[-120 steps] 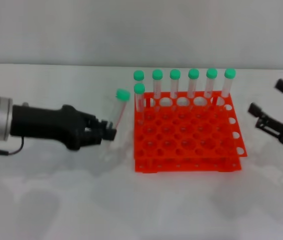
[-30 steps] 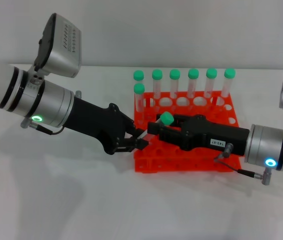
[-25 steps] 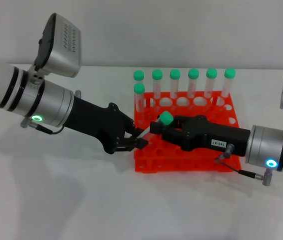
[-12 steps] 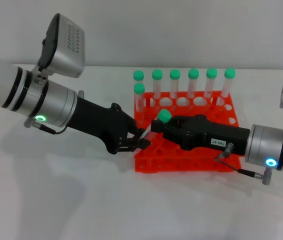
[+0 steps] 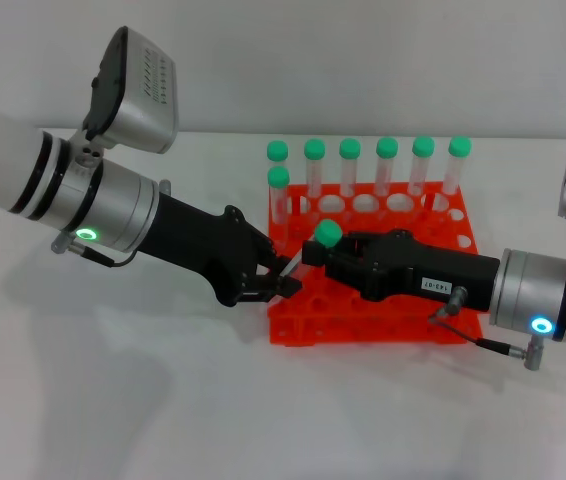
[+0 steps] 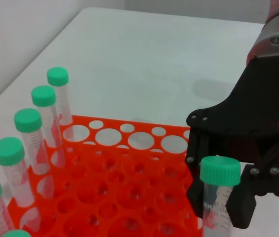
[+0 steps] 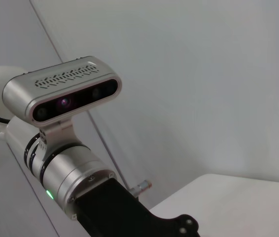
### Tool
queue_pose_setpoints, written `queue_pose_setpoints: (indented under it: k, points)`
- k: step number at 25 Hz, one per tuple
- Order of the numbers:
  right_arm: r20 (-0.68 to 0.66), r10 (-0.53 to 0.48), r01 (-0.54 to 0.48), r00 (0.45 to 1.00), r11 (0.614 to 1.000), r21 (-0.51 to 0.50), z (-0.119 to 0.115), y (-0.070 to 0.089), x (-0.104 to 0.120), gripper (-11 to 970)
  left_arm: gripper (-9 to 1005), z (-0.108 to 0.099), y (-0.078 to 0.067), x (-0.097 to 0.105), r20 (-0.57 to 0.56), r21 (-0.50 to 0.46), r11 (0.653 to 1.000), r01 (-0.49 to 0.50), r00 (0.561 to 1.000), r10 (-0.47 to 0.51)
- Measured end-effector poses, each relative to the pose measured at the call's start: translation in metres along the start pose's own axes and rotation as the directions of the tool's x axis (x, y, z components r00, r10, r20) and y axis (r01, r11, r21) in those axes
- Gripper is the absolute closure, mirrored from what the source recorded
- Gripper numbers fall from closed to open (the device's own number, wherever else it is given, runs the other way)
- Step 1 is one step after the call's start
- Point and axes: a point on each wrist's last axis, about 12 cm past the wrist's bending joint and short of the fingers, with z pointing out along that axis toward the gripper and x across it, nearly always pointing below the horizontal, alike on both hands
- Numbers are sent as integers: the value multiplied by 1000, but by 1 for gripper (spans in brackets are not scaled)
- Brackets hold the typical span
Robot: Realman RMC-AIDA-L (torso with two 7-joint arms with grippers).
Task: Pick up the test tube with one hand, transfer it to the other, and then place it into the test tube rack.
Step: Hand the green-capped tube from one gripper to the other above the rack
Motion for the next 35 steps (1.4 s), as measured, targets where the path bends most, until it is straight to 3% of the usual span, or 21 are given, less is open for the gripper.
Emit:
queue_pose_setpoints:
  k: [10, 16, 21, 23, 25, 26, 31, 35]
  points:
    - [-2, 2, -2, 1000, 1000, 3, 0, 0, 1, 757, 715, 0, 3, -6, 12, -10, 1000, 21, 1000, -21]
    - [4, 3, -3, 1000, 1000, 12, -1, -1, 0, 757, 451, -1, 1, -7, 20, 3, 999, 46, 999, -46]
    - [6, 0, 0, 1000, 1000, 18, -2, -3, -2, 756, 245, -15, 0, -1, 56, -20, 997, 75, 996, -73]
    - [10, -2, 1, 1000, 1000, 19, -2, -4, -3, 756, 188, -41, -5, 15, 131, -81, 990, 113, 986, -101]
    - [18, -2, 2, 1000, 1000, 22, -2, -4, -5, 756, 131, -49, -7, 20, 153, -100, 987, 122, 983, -107]
    - [24, -2, 1, 1000, 1000, 26, -3, -5, -6, 756, 103, -65, -15, 33, 207, -137, 980, 144, 972, -114]
    - [36, -13, 12, 999, 1000, 25, -2, -5, -11, 756, 103, -86, -35, 64, 311, -189, 964, 189, 942, -124]
    - [36, -35, 34, 999, 999, 39, 1, -7, -17, 755, 103, -98, -60, 95, 422, -234, 943, 237, 898, -120]
